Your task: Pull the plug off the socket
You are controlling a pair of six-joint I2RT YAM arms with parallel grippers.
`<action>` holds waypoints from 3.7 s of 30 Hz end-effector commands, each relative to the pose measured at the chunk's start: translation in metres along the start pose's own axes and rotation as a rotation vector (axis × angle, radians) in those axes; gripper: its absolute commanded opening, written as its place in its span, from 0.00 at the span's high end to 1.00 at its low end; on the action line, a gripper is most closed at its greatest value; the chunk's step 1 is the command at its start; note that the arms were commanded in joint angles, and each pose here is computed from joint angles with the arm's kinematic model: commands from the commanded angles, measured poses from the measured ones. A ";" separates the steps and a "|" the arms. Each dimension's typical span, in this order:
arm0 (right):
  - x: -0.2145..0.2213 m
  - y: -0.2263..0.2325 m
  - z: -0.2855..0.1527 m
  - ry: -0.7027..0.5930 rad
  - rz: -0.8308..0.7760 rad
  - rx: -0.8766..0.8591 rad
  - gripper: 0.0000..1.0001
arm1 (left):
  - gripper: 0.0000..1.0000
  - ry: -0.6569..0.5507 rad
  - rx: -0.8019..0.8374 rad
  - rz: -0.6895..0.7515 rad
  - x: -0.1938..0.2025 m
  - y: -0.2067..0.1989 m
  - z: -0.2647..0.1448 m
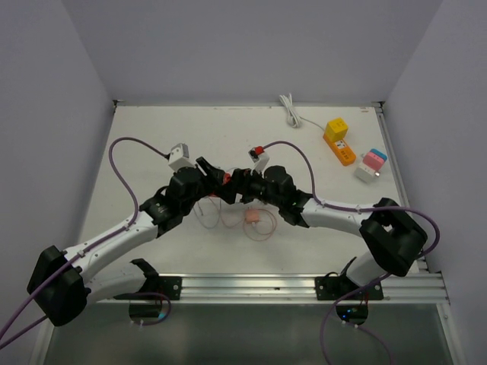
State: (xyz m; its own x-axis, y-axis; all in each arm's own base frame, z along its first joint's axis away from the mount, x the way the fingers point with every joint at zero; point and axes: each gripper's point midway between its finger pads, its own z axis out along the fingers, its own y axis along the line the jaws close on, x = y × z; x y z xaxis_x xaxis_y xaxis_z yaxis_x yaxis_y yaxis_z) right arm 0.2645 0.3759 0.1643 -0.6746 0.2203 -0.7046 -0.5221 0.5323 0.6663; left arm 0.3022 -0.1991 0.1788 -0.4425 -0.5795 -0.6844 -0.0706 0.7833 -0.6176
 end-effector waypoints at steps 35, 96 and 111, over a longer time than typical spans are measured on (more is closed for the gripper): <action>-0.035 -0.012 -0.034 -0.019 -0.291 0.072 1.00 | 0.02 -0.206 0.176 0.194 -0.054 -0.021 -0.062; -0.142 0.013 -0.098 0.056 -0.261 0.137 1.00 | 1.00 0.181 0.504 0.846 0.118 -0.014 -0.036; -0.171 -0.049 -0.125 -0.020 -0.272 0.367 1.00 | 1.00 0.253 0.313 0.752 0.117 0.015 -0.036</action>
State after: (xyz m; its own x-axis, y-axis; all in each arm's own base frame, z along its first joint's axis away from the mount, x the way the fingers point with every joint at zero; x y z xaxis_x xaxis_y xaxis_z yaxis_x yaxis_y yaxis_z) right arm 0.3329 0.2160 0.2546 -0.6200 0.0132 -0.7845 -0.4463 0.8164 0.3665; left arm 0.2094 -0.2528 0.0936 -0.4510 0.2239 -0.8640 0.6229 0.7723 -0.1250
